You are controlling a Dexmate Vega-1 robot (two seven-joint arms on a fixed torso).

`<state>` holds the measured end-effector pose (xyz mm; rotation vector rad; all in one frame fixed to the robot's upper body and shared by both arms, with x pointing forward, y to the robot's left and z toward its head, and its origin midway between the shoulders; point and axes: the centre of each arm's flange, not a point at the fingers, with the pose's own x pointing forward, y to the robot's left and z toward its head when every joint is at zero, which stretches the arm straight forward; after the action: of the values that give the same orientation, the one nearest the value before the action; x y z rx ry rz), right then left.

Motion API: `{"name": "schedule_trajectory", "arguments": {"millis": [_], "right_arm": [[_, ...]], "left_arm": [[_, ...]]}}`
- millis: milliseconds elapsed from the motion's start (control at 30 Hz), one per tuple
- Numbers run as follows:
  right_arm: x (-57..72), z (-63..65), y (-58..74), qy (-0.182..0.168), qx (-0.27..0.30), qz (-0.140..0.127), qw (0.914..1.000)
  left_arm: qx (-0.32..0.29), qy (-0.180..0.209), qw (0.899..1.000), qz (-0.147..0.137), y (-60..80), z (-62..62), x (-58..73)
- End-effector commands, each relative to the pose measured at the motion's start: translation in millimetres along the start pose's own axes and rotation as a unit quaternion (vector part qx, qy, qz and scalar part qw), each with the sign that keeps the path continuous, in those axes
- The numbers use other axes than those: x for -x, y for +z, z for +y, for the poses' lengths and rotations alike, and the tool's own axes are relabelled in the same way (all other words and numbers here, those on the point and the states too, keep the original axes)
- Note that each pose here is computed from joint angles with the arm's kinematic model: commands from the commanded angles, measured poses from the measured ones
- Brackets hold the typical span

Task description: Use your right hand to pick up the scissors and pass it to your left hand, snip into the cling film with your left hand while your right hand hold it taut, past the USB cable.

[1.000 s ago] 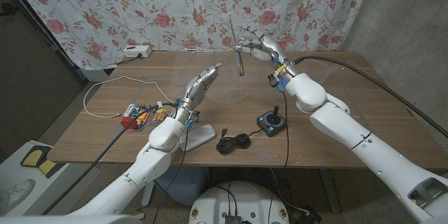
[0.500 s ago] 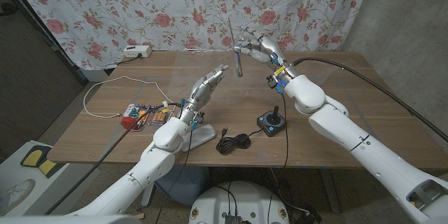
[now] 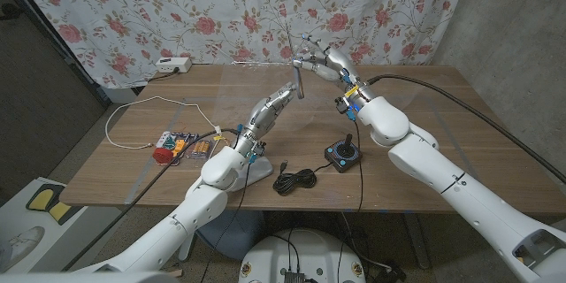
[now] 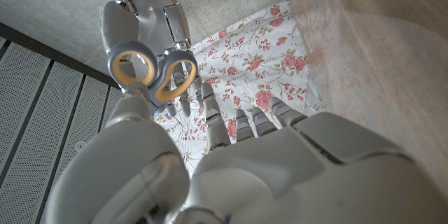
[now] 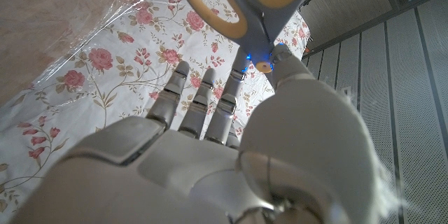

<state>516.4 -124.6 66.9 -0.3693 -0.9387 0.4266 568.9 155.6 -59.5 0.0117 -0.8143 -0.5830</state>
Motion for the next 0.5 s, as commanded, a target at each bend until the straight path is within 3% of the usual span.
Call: {"name": "schedule_trajectory", "arguments": {"millis": [33, 500], "right_arm": [[-1.2, -0.6, -2.8, -0.001, 0.002, 0.002, 1.0000], [-0.1, -0.3, -7.3, 0.001, 0.001, 0.010, 0.9999]], "left_arm": [[0.012, 0.000, 1.000, -0.003, -1.2, -5.5, 1.8], [0.016, 0.006, 1.000, -0.006, -2.3, -5.8, 4.9]]}}
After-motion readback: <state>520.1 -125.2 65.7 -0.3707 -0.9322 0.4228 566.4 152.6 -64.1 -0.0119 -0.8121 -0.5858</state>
